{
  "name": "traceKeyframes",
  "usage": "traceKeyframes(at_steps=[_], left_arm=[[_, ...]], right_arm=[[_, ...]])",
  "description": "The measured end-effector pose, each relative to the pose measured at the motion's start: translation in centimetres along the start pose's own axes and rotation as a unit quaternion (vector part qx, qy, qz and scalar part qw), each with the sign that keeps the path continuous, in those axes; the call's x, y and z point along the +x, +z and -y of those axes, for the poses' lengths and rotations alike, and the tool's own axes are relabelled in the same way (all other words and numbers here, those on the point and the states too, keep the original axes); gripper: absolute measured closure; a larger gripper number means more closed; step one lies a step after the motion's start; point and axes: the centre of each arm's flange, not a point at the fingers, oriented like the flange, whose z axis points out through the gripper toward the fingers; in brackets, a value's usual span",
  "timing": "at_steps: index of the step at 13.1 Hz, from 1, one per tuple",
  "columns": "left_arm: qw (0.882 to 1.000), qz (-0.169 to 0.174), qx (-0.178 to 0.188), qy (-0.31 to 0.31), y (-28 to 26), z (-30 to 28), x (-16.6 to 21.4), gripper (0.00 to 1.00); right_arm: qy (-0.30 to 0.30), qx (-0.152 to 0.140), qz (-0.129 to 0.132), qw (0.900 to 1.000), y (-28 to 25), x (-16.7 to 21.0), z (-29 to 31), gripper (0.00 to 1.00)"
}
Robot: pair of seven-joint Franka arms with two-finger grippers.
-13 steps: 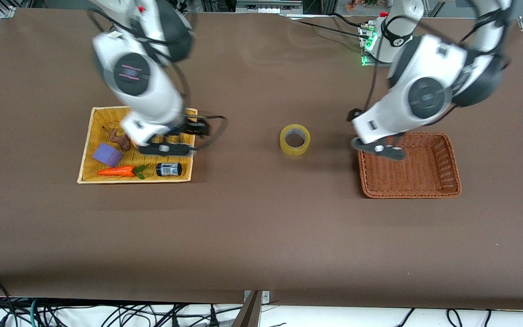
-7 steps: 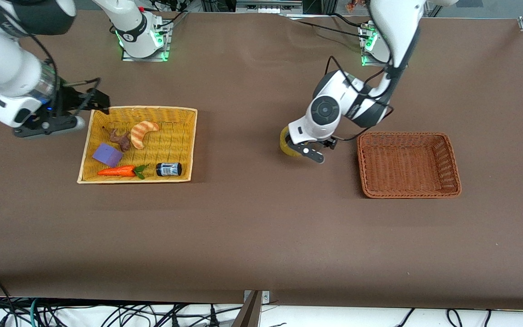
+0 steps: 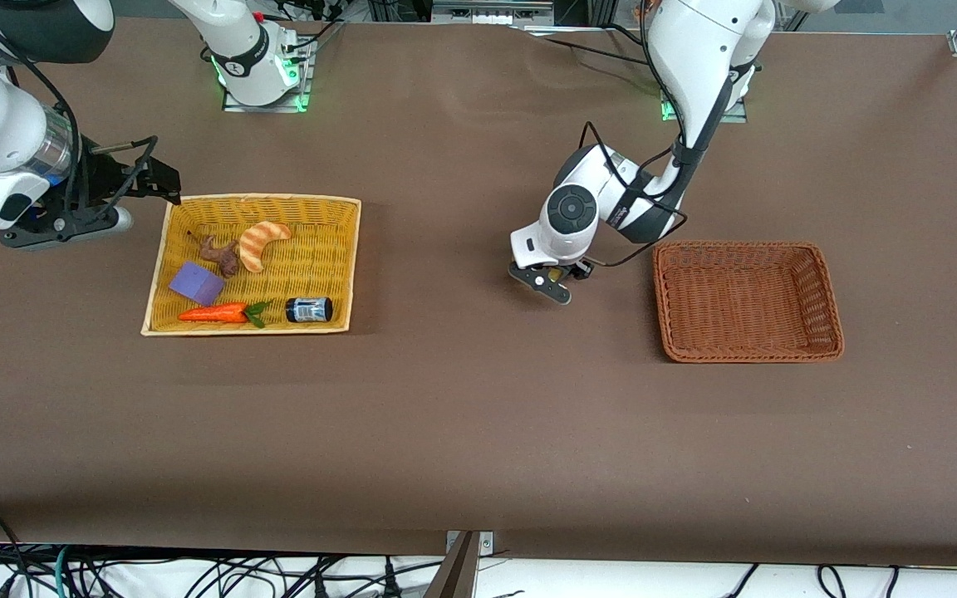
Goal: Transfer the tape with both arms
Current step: 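Carry the tape to the brown basket while the right gripper retracts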
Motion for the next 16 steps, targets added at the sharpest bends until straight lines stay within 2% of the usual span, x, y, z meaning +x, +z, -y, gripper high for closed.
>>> traceKeyframes(at_steps=[2, 5, 7, 9, 12, 14, 16], left_arm=[[1.0, -0.001, 0.001, -0.001, -0.7, 0.2, 0.1, 0.78], [0.999, 0.039, 0.008, -0.026, -4.7, 3.2, -0.8, 0.78], [0.997, 0.065, 0.01, -0.051, -9.1, 10.8, -2.3, 0.78], [0.996, 0.078, 0.005, -0.039, -11.4, 20.9, -4.7, 0.78], [0.997, 0.081, 0.001, -0.002, -9.6, 32.7, -8.3, 0.78], [0.998, 0.064, -0.003, 0.021, -5.9, 36.9, -9.2, 0.78], [0.997, 0.061, -0.009, 0.035, -2.4, 38.2, -9.2, 0.75]], right_arm=[[0.0, 0.0, 0.001, 1.0, 0.1, 0.0, 0.0, 0.0], [0.0, 0.0, 0.002, 1.0, 0.3, 0.0, -0.1, 0.0], [0.001, 0.0, -0.001, 1.0, 0.3, 0.1, -0.1, 0.0], [0.001, 0.0, -0.004, 1.0, 0.3, 0.2, -0.1, 0.0], [0.001, 0.0, -0.005, 1.0, 0.3, 0.2, -0.1, 0.0], [0.001, 0.0, -0.005, 1.0, 0.3, 0.2, -0.1, 0.0], [0.001, 0.0, -0.005, 1.0, 0.3, 0.2, -0.1, 0.0]])
